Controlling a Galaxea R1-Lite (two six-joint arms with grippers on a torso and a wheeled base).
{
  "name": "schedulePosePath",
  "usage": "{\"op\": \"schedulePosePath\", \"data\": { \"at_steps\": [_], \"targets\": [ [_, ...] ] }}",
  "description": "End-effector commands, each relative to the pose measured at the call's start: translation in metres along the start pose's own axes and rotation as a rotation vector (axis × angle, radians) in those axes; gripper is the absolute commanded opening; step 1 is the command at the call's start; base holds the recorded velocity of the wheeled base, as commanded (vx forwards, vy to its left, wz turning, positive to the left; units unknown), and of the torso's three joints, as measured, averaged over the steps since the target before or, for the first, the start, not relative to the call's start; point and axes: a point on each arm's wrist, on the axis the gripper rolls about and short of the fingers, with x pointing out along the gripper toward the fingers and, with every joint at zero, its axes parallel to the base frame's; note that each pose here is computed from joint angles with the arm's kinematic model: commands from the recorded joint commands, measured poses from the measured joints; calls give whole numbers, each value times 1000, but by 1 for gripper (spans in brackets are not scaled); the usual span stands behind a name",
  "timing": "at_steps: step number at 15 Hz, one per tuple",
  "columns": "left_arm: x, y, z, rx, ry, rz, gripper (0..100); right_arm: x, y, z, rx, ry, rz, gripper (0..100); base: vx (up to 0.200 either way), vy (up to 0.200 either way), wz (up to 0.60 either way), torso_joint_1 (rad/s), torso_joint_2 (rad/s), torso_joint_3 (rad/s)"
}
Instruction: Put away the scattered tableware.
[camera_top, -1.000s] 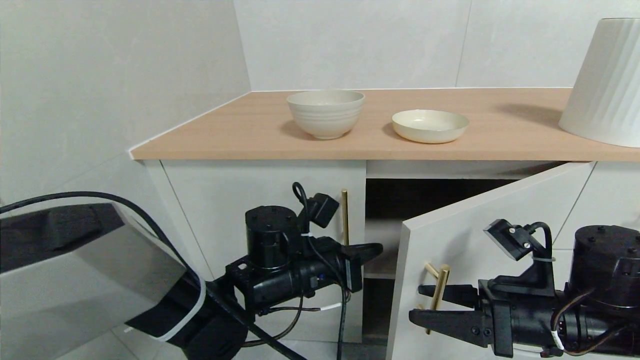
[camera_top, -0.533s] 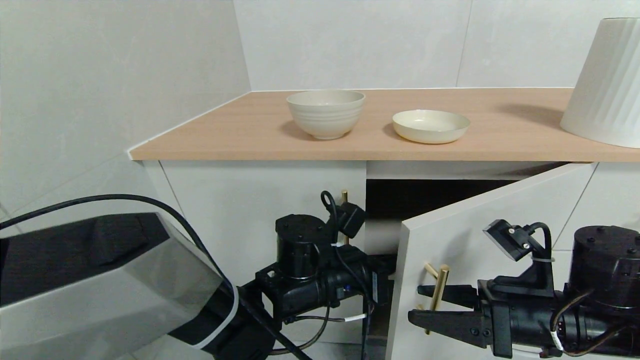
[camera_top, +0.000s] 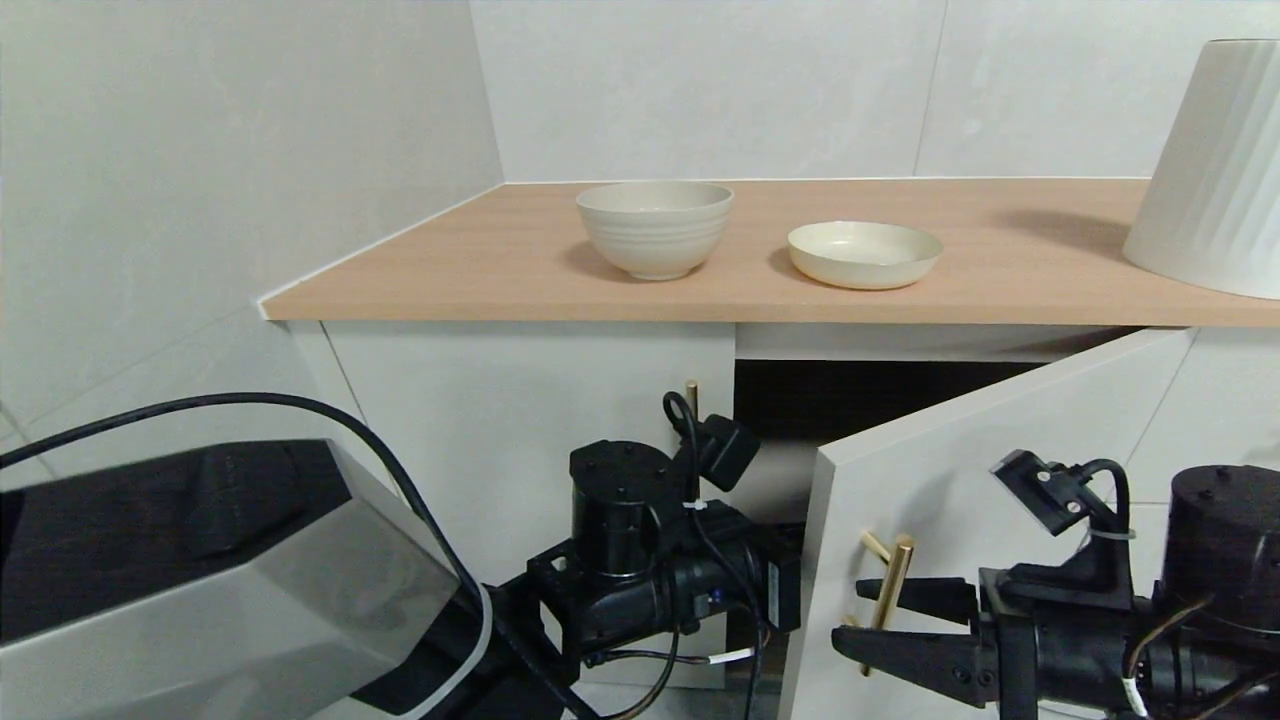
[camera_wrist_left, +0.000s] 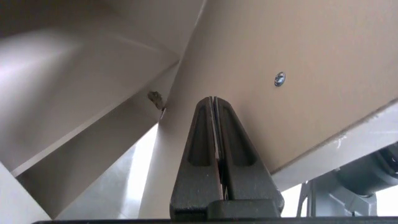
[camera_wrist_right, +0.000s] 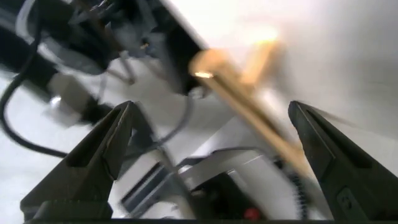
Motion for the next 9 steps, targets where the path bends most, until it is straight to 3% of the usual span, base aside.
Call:
{"op": "schedulePosePath", "data": {
  "at_steps": [1, 4, 6, 9],
  "targets": [
    [-1, -1, 2, 1, -6, 0, 0, -17, -1, 1, -30, -47, -41, 100, 0, 0, 0, 0, 0, 0],
    [-1, 0, 3, 1, -9, 4, 0, -43, 2, -3, -54, -98, -91, 100, 0, 0, 0, 0, 0, 0],
    [-1, 0, 4, 3, -24, 30, 0, -52, 1, -25, -82, -38, -123, 100, 0, 0, 0, 0, 0, 0],
    [-1, 0, 5, 3, -29, 39, 0, -56, 2, -43, -203, -23, -336, 100, 0, 0, 0, 0, 0, 0]
  ]
}}
